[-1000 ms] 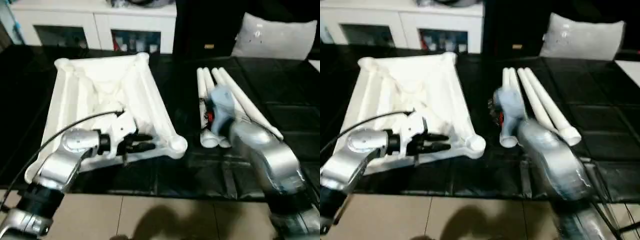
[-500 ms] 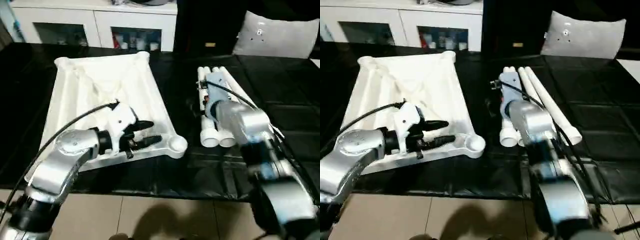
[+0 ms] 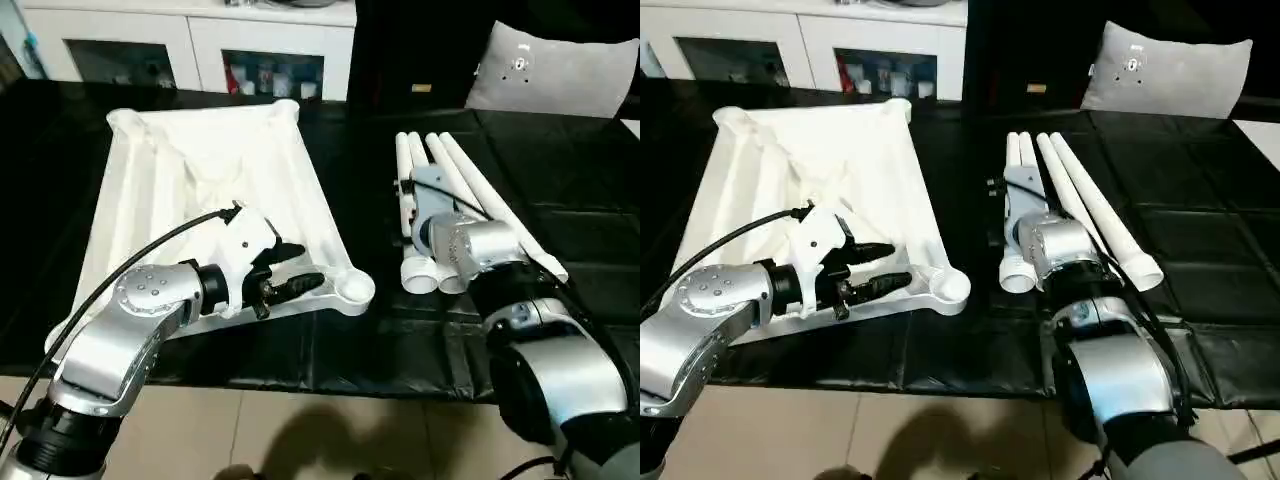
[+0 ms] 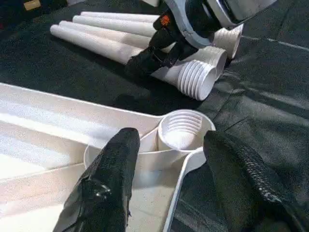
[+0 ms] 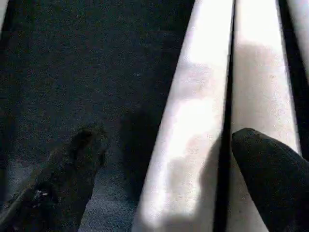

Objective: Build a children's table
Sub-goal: Pick table leg

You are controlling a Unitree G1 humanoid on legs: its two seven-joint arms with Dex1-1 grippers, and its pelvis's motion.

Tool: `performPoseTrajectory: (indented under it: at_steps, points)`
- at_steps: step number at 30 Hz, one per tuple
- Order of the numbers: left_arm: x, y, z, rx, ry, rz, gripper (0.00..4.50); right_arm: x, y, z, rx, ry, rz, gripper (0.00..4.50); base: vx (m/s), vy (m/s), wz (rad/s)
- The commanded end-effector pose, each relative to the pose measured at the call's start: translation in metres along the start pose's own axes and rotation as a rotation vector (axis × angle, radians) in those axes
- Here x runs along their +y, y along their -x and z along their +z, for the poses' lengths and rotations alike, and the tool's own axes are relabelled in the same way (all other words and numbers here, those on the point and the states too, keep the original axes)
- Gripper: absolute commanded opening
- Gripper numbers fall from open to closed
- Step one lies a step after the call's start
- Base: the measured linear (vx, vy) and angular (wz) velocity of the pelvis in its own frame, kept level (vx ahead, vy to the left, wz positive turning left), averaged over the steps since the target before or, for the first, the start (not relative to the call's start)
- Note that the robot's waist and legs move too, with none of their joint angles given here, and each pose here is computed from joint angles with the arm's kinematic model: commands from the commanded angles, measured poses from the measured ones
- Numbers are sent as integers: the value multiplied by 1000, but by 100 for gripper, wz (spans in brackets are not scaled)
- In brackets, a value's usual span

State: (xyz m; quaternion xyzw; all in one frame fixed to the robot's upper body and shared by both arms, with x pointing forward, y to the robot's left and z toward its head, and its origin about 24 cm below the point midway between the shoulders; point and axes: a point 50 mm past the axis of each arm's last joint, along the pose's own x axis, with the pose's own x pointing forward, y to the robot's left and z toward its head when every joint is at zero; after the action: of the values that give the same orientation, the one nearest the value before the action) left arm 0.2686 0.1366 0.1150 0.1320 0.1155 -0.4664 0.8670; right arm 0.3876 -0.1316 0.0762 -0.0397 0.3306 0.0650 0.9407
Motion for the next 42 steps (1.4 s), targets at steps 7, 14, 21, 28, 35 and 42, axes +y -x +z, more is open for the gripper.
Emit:
performPoseTrajectory:
  at_steps: [7,14,21,28,35,42]
  points:
    - [-3,0,2,13,-21,-4,265,0,-2,-5,68,-102,78,416,0,0,0]
    - [-5,-2,3,13,-22,-22,265,-3,-2,-8,106,-131,100,363,0,0,0]
    - [-5,-2,3,13,-24,-21,265,-10,-1,-8,113,-185,101,300,0,0,0]
    - [-4,-3,3,11,-19,-16,265,-14,-1,-10,115,-214,99,233,0,0,0]
    - [-3,-6,5,4,19,8,265,-15,-3,-14,115,-253,99,195,0,0,0]
    - [6,-9,11,-26,-7,116,265,-14,-1,6,-58,-386,130,188,0,0,0]
